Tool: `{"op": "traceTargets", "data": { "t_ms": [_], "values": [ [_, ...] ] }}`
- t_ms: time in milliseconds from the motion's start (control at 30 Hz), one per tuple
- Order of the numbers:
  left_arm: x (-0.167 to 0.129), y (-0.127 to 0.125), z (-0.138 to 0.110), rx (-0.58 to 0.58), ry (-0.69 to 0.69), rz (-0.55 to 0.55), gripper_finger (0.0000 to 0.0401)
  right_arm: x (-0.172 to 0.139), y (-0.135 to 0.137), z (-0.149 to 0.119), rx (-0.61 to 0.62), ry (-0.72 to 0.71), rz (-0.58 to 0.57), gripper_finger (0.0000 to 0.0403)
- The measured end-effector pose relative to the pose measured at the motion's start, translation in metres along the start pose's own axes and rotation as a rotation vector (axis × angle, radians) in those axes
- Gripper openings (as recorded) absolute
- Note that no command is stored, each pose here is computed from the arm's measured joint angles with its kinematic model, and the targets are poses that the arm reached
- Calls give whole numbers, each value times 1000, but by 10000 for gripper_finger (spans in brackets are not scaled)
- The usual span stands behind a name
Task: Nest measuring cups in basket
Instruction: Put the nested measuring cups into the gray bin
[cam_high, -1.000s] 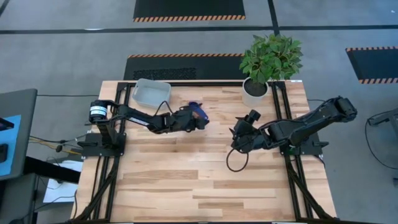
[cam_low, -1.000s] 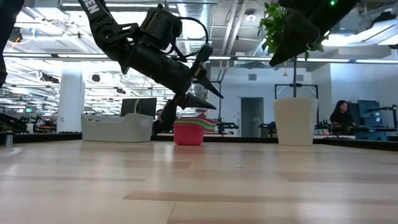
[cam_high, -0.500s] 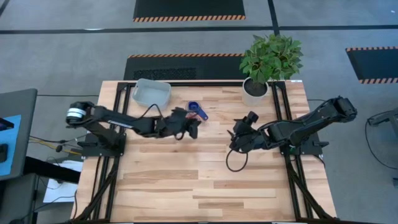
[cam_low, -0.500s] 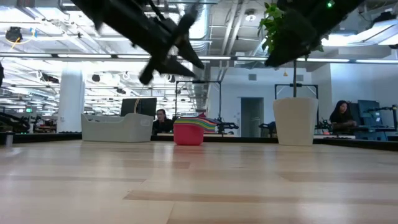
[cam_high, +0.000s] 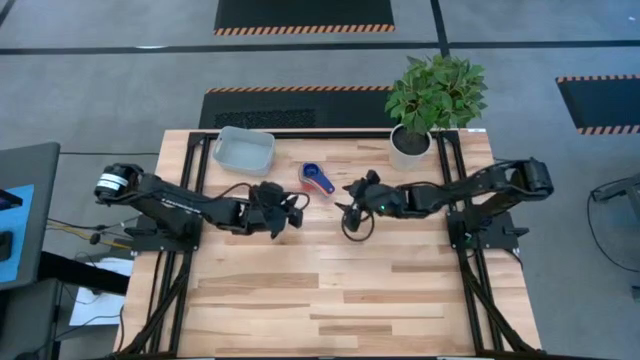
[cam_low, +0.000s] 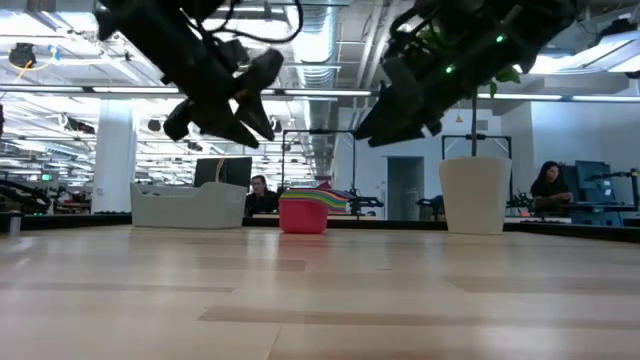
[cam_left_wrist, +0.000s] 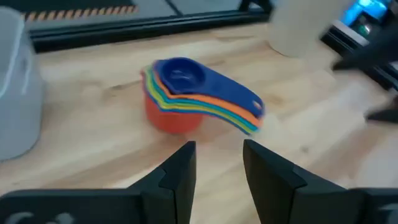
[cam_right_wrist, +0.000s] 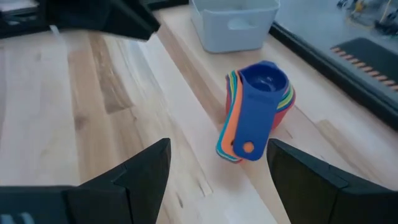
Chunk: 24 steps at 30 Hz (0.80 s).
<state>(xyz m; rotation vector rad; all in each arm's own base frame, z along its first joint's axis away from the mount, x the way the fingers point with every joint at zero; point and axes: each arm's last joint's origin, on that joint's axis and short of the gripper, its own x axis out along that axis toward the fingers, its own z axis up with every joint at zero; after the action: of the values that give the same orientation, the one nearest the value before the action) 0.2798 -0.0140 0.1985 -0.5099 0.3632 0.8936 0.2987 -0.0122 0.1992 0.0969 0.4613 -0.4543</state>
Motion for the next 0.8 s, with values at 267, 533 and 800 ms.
{"op": "traceTargets", "data": {
  "t_ms": [267,533,800],
  "values": [
    [44,35,37,-197,109,31,141,5,-4,7,18,7,30,291],
    [64,55,56,-256,198,-56,236,-9,-10,17,22,-6,47,291],
    [87,74,62,-309,204,-24,320,-20,-15,24,23,-20,45,291]
  ]
}}
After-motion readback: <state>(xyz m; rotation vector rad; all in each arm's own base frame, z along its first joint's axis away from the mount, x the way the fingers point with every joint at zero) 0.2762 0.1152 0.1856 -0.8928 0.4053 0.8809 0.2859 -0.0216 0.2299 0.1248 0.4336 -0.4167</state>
